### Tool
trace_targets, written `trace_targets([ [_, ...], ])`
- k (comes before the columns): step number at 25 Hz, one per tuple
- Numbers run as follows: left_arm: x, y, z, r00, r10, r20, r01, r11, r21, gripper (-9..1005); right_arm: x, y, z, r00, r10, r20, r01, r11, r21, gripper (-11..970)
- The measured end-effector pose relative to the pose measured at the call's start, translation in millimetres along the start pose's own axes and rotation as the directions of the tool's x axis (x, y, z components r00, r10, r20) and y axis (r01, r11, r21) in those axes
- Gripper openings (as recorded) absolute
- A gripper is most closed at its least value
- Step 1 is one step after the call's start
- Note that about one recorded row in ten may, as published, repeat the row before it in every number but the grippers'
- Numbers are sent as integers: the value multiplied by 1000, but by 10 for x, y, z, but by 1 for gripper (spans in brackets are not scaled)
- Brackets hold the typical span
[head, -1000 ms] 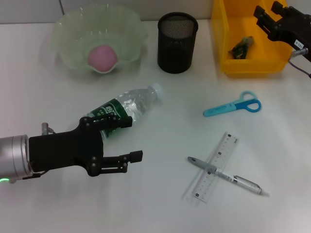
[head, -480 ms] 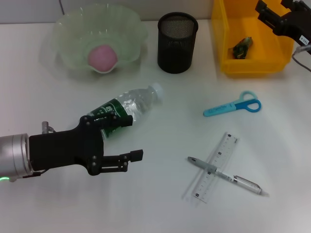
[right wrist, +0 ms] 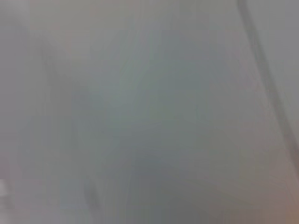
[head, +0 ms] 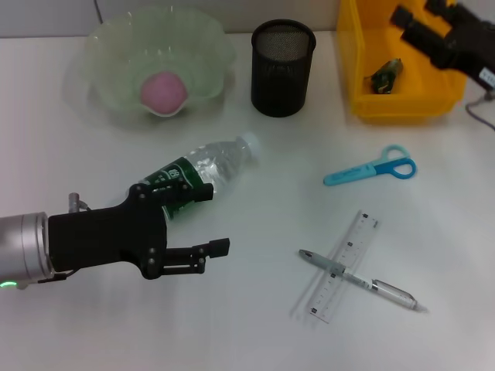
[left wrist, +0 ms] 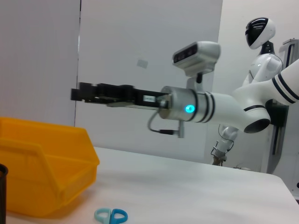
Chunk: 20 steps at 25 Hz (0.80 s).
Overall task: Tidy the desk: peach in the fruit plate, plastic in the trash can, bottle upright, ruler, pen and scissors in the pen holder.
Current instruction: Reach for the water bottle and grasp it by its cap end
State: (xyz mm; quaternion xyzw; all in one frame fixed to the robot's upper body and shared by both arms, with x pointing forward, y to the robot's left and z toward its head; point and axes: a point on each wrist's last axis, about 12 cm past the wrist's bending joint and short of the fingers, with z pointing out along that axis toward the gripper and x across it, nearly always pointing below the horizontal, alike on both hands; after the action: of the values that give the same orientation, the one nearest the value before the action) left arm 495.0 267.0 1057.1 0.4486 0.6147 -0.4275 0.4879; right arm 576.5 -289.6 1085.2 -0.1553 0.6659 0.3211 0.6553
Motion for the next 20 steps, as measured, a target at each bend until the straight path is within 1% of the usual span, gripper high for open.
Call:
trace_targets([
  [2, 0, 0, 1, 1000, 0, 1, 0, 1000, 0, 811, -4, 74, -93, 999, 10, -37, -14, 994, -105, 776],
  [3, 0, -1, 1, 1000, 0, 1, 0, 1000, 0, 811, -5, 134, -203, 997, 3, -77, -18, 980, -196, 776],
  [4, 0, -1, 1, 1000, 0, 1, 0, 1000, 0, 811, -5, 134, -203, 997, 3, -77, -18, 980, -196, 776],
  [6, 1, -2, 0, 1000, 0, 1, 0, 1000, 0, 811, -1, 215, -319, 992, -29, -127, -11, 952, -305, 776],
  [9, 5, -7, 2, 1000, -2, 2, 2, 1000, 0, 811, 44, 301, -457, 974, -93, -206, 0, 911, -412, 776],
  [11, 7, -12, 6, 1000, -4, 3, 4, 1000, 0, 811, 76, 323, -523, 965, -116, -234, 4, 903, -429, 776],
  [16, 8, -14, 6, 1000, -8, 5, 8, 1000, -1, 811, 82, 322, -622, 956, -157, -250, 37, 903, -428, 777],
  [17, 8, -14, 6, 1000, -8, 5, 8, 1000, -1, 811, 80, 317, -640, 949, -175, -262, 46, 900, -433, 777],
  [18, 5, -12, 9, 1000, -9, 6, 9, 1000, -1, 811, 85, 309, -678, 930, -209, -303, 57, 894, -444, 777],
  [19, -3, -4, 15, 1000, -12, 8, 12, 1000, -1, 811, 85, 309, -678, 930, -209, -303, 57, 894, -444, 777],
  [20, -8, 0, 16, 1000, -14, 10, 14, 1000, -2, 811, 91, 305, -699, 916, -226, -331, 58, 892, -449, 777],
])
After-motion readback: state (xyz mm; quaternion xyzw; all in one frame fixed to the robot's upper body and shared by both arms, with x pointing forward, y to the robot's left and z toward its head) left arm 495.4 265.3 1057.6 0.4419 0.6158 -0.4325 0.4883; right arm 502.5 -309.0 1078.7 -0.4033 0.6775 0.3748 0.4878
